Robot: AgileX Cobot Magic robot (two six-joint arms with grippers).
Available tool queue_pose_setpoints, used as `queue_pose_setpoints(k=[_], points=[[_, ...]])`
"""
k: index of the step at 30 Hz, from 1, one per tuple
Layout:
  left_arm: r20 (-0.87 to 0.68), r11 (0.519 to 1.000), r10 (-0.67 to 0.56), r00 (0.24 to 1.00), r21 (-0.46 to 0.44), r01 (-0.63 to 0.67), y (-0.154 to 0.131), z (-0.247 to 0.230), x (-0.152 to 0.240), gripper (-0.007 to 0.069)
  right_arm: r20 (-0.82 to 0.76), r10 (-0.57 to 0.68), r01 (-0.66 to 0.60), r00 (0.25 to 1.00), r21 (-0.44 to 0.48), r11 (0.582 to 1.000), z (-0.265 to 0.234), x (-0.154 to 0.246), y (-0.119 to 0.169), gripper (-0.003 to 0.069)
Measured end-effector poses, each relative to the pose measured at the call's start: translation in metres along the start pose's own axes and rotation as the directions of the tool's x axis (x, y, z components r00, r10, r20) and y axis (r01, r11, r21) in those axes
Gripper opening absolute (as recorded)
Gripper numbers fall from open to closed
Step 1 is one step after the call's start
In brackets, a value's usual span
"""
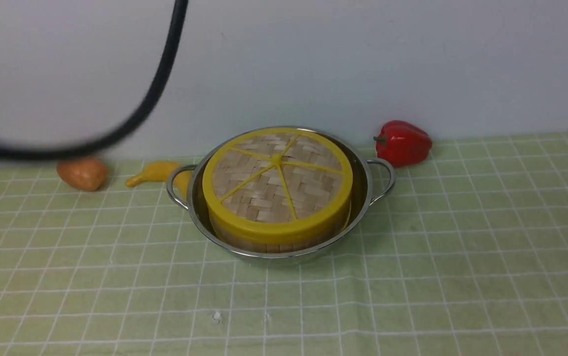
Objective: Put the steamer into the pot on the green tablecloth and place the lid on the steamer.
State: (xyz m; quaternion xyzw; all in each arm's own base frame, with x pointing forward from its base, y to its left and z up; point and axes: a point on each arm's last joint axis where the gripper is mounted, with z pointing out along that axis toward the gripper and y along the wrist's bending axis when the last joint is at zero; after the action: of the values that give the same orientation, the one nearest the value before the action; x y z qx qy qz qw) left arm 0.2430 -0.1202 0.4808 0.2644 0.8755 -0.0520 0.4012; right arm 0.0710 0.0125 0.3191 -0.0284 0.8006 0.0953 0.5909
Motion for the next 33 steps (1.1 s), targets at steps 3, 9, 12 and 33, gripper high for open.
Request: queue_pose_setpoints(k=[3,9,12,33], points=[[-0.036,1.0,-0.001,0.999,0.024,0.002,-0.008,0.014,0.04,-0.0023,-0.023,-0.001,0.001,1.0,0.004,1.0,0.004,0.009,-0.001,-0.0015],[0.023,0.995,-0.06,0.998,0.086,0.058,-0.026,0.031,0.13,-0.0023,-0.05,-0.003,0.003,0.999,0.007,1.0,0.008,0.018,-0.002,-0.001],[0.085,0.992,-0.094,0.992,0.098,0.086,-0.032,0.031,0.164,-0.0023,-0.043,-0.003,0.003,0.999,0.005,1.0,0.008,0.018,-0.002,-0.0006],[0.262,0.997,-0.073,0.962,-0.002,0.076,-0.025,-0.006,0.208,0.0,-0.036,-0.002,0.002,0.999,0.002,1.0,0.008,0.017,-0.002,0.0056]])
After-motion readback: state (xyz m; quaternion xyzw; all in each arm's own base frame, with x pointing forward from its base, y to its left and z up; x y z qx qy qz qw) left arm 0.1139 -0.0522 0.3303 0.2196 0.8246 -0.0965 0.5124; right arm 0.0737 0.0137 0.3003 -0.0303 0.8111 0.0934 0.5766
